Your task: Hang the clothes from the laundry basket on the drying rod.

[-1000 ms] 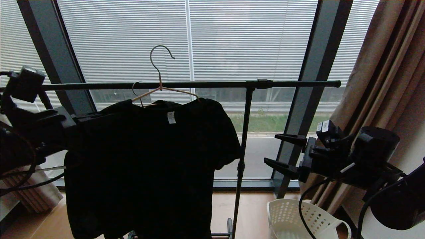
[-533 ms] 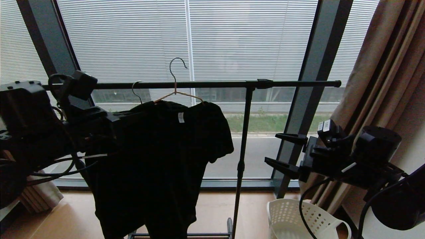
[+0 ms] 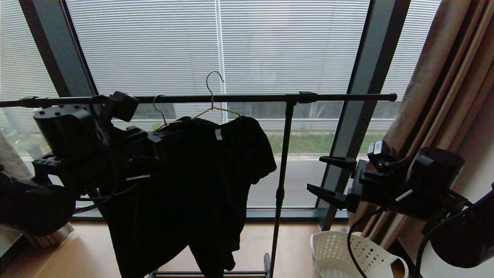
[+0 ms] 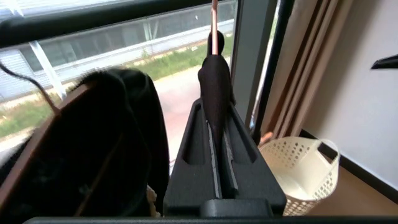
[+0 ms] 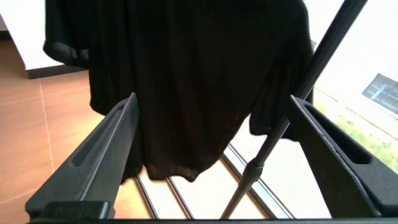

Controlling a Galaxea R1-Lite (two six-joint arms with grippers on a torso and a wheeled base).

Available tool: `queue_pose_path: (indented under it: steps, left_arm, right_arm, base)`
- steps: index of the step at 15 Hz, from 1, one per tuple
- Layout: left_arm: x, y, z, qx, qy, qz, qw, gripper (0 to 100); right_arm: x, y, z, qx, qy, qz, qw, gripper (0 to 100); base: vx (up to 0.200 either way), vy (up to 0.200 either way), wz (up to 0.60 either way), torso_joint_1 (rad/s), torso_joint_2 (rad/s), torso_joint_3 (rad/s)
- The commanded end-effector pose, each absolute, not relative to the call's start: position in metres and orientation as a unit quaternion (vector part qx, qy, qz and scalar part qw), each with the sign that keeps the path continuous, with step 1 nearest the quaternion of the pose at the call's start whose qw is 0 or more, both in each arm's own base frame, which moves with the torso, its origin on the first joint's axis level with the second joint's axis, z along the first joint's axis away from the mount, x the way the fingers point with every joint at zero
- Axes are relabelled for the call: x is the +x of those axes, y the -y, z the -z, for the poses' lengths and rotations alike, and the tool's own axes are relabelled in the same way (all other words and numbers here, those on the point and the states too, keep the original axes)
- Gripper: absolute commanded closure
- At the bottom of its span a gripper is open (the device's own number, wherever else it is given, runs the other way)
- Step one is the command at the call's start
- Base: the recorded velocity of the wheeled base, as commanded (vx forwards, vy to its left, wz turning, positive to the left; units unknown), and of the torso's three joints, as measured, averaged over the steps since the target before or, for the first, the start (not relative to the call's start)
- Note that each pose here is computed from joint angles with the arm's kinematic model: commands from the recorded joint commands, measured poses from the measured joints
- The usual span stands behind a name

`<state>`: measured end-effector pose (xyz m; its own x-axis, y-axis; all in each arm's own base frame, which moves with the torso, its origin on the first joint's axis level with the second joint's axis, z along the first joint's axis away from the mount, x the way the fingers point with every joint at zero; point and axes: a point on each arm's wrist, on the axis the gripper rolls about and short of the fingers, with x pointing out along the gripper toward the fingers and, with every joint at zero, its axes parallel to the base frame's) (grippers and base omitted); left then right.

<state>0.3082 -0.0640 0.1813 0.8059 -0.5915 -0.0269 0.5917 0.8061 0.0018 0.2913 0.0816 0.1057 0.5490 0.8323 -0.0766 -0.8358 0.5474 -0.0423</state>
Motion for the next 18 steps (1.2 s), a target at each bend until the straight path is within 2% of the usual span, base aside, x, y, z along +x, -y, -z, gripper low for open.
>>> queue_pose_path:
  steps: [1, 18]
  left_arm:
    - [0.314, 0.066, -0.176, -0.007, -0.022, 0.313, 0.950, 100]
    - [0.336, 0.071, -0.157, -0.020, -0.047, 0.313, 0.948, 100]
  right_arm:
    - [0.291, -0.082, -0.104, -0.037, -0.026, -0.474, 0.879, 0]
    - [0.289, -0.087, -0.099, -0.040, -0.033, -0.482, 0.874, 0]
  base:
    - [0.000, 0.000, 0.00, 0.000, 0.00, 0.000]
    - [0.000, 0.000, 0.00, 0.000, 0.00, 0.000]
